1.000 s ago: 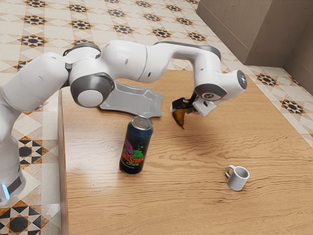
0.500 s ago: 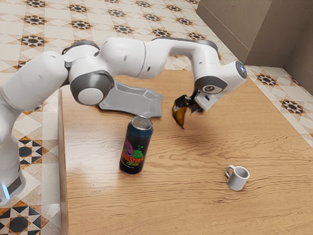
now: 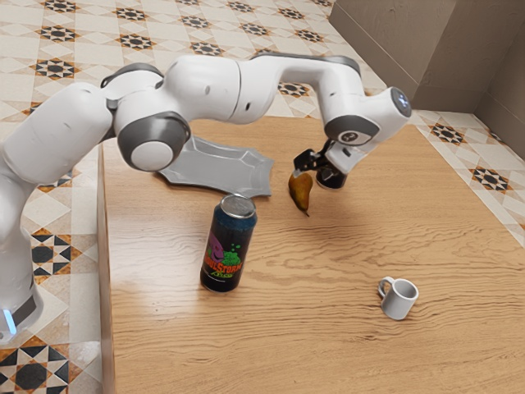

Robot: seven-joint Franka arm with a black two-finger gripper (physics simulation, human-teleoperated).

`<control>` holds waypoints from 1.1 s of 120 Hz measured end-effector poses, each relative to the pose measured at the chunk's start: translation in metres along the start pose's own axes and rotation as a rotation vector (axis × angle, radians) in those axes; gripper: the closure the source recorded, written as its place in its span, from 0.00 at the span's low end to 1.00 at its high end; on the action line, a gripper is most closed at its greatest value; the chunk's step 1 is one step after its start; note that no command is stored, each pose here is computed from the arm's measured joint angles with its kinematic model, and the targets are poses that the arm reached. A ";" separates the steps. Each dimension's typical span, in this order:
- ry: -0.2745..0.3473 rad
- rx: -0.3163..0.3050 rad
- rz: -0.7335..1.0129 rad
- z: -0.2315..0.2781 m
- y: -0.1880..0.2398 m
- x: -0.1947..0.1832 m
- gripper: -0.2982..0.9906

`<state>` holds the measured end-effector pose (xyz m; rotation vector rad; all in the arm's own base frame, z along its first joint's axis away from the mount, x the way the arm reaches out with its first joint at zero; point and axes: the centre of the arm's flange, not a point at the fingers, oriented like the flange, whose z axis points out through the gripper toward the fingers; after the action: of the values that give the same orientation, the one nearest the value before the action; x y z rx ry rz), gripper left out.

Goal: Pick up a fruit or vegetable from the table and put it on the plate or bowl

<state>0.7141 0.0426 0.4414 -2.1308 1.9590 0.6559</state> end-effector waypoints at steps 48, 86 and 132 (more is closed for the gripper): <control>0.022 -0.018 0.009 0.014 -0.002 0.000 0.23; 0.038 -0.042 0.022 0.025 -0.001 0.007 0.27; 0.057 -0.038 0.017 0.030 -0.003 0.002 0.55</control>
<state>0.7115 0.0532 0.4132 -2.1806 2.0115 0.6481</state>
